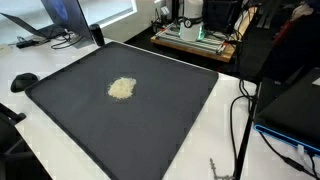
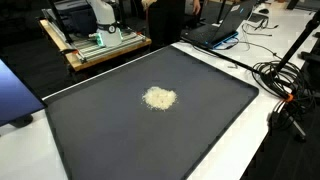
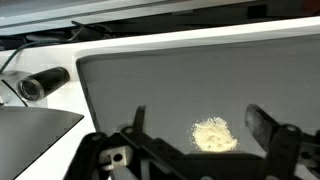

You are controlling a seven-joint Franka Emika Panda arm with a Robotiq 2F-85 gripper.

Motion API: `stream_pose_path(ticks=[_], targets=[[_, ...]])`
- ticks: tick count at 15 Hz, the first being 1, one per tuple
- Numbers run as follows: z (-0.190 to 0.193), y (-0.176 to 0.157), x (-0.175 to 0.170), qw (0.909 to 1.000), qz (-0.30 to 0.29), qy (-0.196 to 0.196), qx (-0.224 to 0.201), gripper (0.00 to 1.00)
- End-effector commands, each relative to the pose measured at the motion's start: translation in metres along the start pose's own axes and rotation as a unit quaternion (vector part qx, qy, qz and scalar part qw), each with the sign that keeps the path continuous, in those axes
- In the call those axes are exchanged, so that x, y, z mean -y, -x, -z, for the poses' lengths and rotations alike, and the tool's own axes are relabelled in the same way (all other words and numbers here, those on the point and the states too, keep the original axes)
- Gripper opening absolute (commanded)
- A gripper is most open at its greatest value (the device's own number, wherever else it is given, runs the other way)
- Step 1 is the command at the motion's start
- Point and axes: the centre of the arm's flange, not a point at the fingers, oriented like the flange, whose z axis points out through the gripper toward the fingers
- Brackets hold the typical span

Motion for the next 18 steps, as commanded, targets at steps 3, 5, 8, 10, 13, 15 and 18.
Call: stream_pose_path(ticks=[3,5,8,10,13,15,18], targets=[[0.000,0.000,0.000,1.0000,0.000,0.000,0.000,1.00],[0.000,0.000,0.000,1.0000,0.000,0.000,0.000,1.00],[0.000,0.000,0.000,1.0000,0.000,0.000,0.000,1.00],[0.003,-0.001,0.011,0.9998,0.018,-0.009,-0.007,1.00],[0.014,0.000,0.055,0.9956,0.084,-0.034,-0.023,1.00],[0.021,0.002,0.096,0.9890,0.138,-0.047,-0.026,1.00],[0.034,0.013,0.163,0.9729,0.218,-0.070,-0.032,1.00]])
